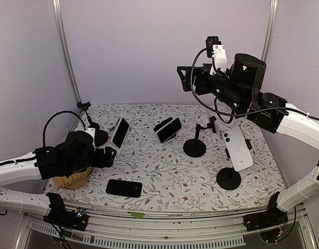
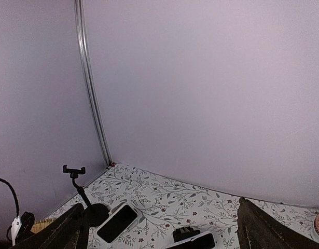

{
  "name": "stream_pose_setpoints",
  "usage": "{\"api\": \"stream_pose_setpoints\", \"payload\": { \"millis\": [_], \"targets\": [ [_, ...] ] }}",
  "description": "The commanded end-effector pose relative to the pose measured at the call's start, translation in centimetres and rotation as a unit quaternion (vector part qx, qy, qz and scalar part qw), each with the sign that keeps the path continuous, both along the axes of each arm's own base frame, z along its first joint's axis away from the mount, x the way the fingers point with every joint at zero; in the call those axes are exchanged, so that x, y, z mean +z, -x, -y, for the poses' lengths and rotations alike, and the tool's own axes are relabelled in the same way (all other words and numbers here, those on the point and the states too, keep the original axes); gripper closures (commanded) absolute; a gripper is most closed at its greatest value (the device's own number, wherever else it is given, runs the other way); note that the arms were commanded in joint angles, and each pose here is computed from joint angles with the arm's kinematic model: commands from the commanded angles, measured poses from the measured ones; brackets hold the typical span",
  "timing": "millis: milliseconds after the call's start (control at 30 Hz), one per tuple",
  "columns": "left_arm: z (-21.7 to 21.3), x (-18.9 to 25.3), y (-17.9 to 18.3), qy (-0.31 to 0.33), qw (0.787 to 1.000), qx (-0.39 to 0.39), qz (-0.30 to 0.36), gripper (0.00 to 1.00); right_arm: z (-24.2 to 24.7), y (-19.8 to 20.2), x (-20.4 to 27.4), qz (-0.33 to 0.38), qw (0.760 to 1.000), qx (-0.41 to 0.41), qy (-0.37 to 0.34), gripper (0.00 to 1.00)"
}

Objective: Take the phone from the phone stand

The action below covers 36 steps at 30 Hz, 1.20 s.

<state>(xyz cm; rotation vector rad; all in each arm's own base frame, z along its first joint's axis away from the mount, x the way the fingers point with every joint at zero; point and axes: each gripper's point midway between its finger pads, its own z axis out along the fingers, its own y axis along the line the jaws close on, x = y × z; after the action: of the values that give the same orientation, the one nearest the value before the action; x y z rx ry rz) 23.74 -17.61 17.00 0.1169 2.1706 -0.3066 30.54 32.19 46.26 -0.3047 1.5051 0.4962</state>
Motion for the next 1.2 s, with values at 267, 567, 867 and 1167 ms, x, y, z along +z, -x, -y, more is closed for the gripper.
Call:
{"api": "stream_pose_setpoints", "payload": {
  "millis": [267, 567, 867, 1167],
  "targets": [
    [-1.0, -2.3, -4.4, -0.038, 0.999, 0.007, -0.023, 0.17, -0.8, 2.2, -1.1, 0.002, 0.997, 0.077, -0.01, 0.0],
    [-1.8, -3.2, -9.6, -0.031, 0.999, 0.008, -0.028, 0.27, -0.1, 3.0, -1.5, 0.005, 0.996, 0.085, -0.012, 0.0],
    [-2.8, -5.3, -13.2, -0.036, 0.998, 0.009, -0.049, 0.42, 0.9, 3.8, -1.2, 0.012, 0.996, 0.09, -0.027, 0.01],
    [-2.7, -7.3, -14.8, -0.035, 0.998, 0.003, -0.057, 0.54, -0.2, 3.4, -1.7, 0.01, 0.995, 0.096, -0.018, 0.01]
  ]
}}
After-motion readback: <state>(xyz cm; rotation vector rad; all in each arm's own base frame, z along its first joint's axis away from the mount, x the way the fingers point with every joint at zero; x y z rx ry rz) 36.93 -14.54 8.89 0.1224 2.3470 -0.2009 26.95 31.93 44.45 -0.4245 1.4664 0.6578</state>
